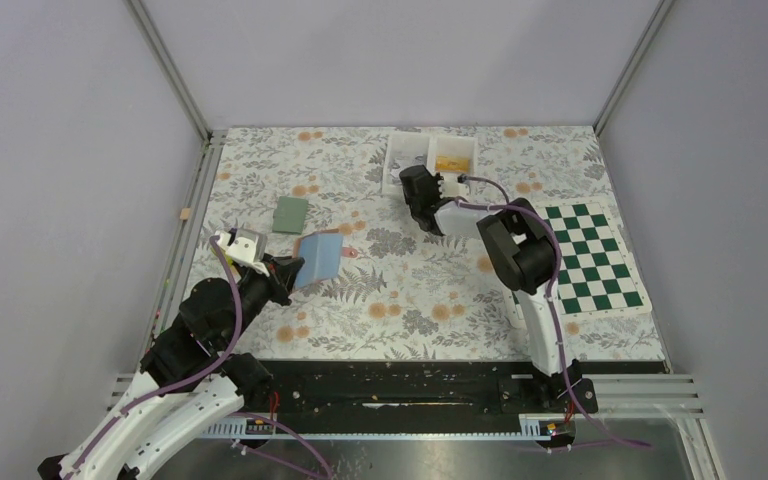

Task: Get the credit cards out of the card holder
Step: Place the credit card in the storage box, then place the card holder at the center of the board.

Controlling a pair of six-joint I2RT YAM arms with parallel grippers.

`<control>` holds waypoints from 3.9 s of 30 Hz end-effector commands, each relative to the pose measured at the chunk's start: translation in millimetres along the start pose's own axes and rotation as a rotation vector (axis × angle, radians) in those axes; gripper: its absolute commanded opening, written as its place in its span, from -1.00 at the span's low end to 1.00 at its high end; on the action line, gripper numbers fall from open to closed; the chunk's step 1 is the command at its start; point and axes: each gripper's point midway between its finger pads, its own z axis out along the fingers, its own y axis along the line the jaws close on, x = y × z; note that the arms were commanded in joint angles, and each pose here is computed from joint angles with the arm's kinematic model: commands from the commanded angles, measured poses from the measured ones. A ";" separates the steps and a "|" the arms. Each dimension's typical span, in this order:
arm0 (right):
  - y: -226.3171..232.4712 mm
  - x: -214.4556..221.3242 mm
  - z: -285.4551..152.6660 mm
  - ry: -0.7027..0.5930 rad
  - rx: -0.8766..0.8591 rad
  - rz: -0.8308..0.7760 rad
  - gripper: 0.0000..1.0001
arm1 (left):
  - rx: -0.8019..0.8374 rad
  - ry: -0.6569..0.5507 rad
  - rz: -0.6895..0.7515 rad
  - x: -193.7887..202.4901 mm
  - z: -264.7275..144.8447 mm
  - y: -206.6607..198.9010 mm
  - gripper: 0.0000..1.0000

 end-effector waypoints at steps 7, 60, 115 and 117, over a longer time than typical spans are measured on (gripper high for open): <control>-3.4 -36.7 -16.5 -0.018 -0.020 0.010 -1.00 | 0.003 -0.077 -0.006 -19.2 0.9 -1.9 -1.00; 20.7 -17.9 25.4 -0.048 0.087 0.020 -0.60 | 0.005 -0.057 0.003 -14.4 5.4 -3.9 -1.00; 17.1 -35.0 -378.9 1.051 -0.996 -0.742 0.65 | 0.491 0.231 -0.431 25.4 43.8 -124.8 -1.00; 4.0 -47.3 -373.1 0.980 -0.880 -0.822 0.65 | 0.441 0.222 -0.520 35.4 60.0 -121.2 -1.00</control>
